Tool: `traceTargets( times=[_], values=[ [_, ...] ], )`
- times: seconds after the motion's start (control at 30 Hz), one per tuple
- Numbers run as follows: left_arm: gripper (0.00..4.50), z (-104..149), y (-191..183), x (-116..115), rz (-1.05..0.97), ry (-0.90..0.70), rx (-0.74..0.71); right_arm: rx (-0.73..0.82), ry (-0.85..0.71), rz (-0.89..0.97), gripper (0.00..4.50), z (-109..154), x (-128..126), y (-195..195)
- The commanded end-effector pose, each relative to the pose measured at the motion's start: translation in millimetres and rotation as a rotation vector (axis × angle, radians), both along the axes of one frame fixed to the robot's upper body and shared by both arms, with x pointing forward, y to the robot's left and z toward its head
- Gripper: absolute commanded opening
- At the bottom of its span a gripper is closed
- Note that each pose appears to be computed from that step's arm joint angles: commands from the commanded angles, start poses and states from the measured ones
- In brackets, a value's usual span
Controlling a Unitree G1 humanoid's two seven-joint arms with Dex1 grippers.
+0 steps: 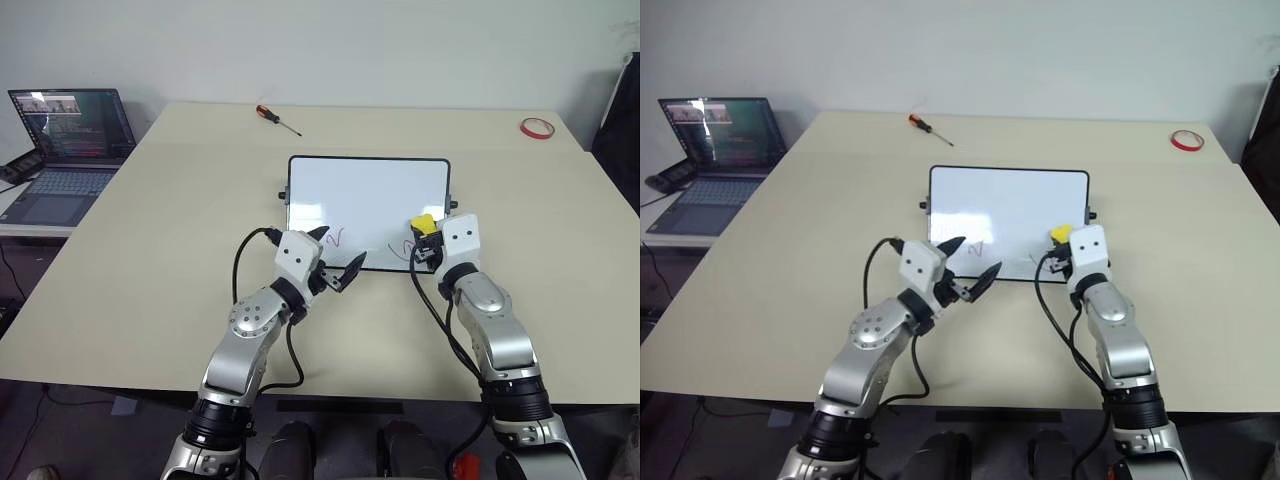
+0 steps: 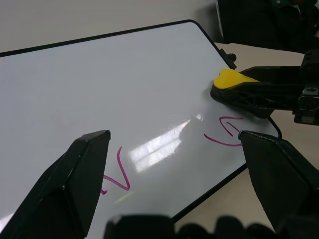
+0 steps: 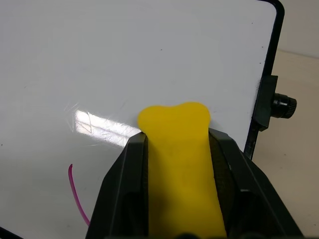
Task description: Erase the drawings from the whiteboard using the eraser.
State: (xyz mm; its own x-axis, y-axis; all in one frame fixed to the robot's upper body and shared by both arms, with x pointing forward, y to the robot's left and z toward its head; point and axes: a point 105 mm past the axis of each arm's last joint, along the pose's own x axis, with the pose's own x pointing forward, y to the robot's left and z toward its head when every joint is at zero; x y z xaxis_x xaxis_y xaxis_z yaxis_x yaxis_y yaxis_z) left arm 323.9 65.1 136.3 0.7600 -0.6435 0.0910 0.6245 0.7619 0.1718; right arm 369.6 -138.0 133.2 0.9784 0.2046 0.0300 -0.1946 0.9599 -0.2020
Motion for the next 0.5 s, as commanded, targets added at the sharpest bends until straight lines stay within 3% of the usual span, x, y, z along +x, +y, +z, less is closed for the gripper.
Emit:
traceTargets(
  times=[0.03,0.27,0.5],
  values=[
    [4.5,9,-6,-8,-0.062,-0.026,-0.015,0.042,-0.129,-0.002,1.26,32,-3,-5],
    [4.5,-8,-3,-27,-0.174,0.043,0.024,0.04,-0.176,0.024,1.26,42,-11,-12],
    [4.5,-27,2,-29,-0.154,0.078,0.063,0.021,-0.197,0.044,1.26,37,-8,-7]
  ],
)
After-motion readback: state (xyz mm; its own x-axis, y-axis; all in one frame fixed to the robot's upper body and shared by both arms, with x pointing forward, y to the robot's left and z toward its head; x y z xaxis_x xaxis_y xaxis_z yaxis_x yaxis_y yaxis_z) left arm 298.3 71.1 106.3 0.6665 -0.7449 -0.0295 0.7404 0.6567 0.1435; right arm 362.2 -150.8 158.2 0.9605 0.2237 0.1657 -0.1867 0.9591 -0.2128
